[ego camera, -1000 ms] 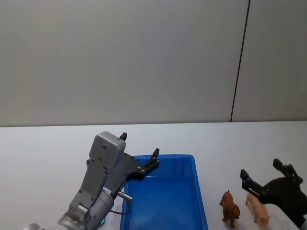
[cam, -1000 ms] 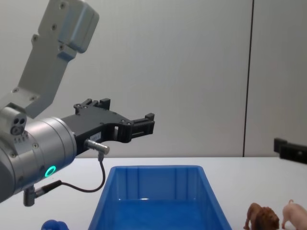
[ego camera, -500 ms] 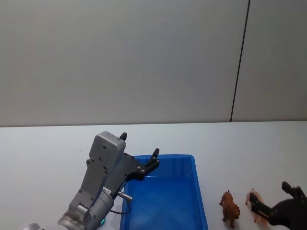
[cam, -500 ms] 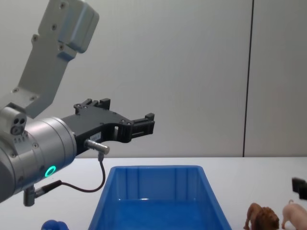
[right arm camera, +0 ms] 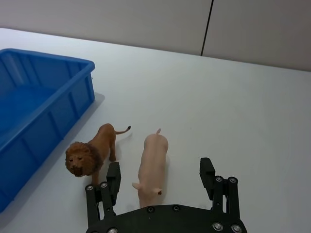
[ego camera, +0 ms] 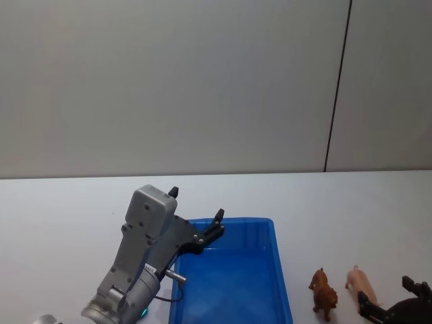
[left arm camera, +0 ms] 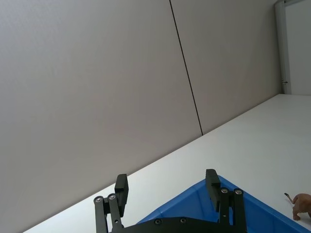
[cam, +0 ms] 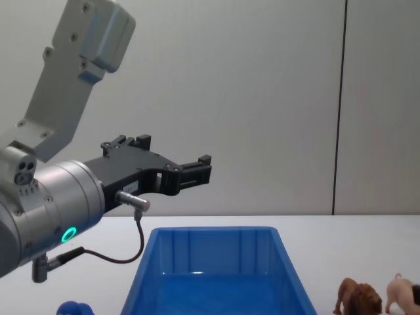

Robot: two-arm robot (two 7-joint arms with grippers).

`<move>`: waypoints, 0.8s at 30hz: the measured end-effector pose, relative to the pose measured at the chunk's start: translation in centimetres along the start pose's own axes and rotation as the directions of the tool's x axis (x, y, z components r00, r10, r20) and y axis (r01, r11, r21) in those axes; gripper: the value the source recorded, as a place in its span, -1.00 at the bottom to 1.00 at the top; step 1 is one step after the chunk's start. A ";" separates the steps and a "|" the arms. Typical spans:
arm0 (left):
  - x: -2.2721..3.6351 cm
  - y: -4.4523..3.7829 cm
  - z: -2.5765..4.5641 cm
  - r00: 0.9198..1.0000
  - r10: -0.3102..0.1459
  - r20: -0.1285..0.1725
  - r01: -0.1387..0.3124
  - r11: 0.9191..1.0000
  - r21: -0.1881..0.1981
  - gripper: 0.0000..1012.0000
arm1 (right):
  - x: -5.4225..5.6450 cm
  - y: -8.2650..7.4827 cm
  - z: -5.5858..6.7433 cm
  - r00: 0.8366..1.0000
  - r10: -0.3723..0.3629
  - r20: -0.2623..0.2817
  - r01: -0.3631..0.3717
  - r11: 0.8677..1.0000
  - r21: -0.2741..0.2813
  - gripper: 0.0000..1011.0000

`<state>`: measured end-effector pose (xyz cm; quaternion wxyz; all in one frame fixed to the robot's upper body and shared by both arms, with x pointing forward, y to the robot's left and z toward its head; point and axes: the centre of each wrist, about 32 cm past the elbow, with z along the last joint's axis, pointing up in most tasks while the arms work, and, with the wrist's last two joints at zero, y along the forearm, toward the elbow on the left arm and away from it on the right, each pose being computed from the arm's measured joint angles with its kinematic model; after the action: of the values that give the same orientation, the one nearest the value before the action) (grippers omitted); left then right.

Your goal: Pick up the two dolls from the table and place them into the box.

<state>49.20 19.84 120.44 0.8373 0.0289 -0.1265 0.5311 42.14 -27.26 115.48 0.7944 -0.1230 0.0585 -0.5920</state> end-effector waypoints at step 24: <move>0.00 0.00 0.00 1.000 0.000 0.000 0.000 1.000 0.000 0.98 | 0.3 2.6 -1.5 0.998 0.045 -0.041 -0.048 0.996 -0.078 0.75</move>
<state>49.20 19.84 120.44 0.8373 0.0289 -0.1264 0.5311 44.32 -27.00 113.39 0.8012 -0.1412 0.1000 -0.5729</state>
